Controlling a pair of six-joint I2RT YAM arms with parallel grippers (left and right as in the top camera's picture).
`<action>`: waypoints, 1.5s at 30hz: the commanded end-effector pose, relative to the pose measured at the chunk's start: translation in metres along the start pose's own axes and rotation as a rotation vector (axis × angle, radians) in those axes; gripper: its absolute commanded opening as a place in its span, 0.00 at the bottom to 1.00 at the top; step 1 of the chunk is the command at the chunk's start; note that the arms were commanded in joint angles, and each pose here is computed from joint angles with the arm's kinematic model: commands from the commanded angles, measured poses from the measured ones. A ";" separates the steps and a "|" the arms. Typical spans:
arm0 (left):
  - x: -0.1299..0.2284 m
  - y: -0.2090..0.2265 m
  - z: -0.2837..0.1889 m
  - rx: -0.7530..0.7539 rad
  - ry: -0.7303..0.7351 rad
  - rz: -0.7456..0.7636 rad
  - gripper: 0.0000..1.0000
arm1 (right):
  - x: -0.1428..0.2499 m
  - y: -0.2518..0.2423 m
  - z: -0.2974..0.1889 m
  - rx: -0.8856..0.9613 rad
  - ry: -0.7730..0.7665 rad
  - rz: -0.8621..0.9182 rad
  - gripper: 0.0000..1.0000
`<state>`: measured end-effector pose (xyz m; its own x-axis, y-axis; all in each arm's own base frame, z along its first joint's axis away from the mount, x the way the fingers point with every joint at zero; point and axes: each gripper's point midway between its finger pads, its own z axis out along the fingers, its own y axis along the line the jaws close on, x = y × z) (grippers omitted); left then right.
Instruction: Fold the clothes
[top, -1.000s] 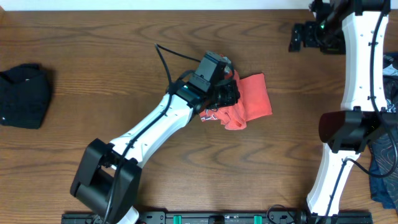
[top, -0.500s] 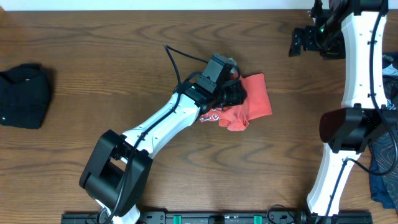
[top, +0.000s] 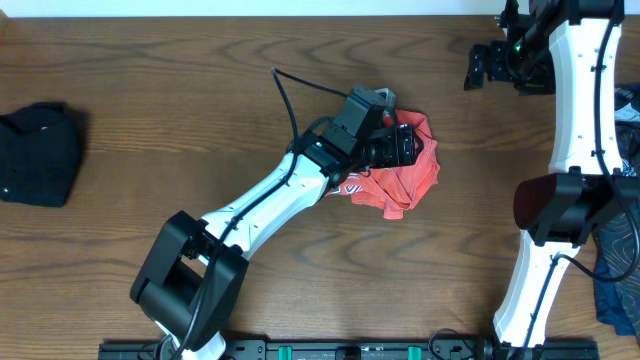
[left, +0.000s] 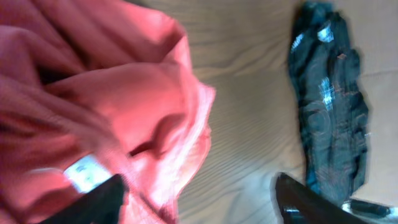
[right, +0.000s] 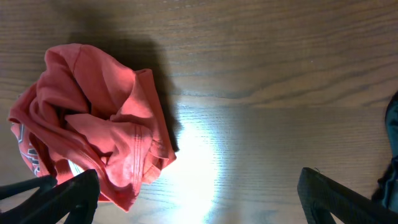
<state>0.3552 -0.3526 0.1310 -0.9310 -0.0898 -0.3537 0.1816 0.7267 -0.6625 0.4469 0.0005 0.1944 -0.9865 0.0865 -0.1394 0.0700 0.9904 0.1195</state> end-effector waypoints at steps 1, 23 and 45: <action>-0.017 0.023 -0.008 -0.075 -0.031 -0.005 0.60 | 0.002 0.003 -0.010 -0.002 -0.017 0.001 0.99; -0.013 0.064 0.002 -0.134 0.036 -0.038 0.77 | 0.001 0.003 -0.010 -0.003 -0.023 0.000 0.99; 0.014 0.033 0.047 -0.042 0.089 -0.028 0.45 | 0.000 0.003 -0.010 -0.003 -0.026 -0.001 0.99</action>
<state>0.3627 -0.3539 0.0697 -0.9594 -0.0636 -0.2748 0.1301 0.7647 -0.6311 0.4478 0.0005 0.1945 -0.9859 0.0869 -0.1427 0.0699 0.9903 0.1200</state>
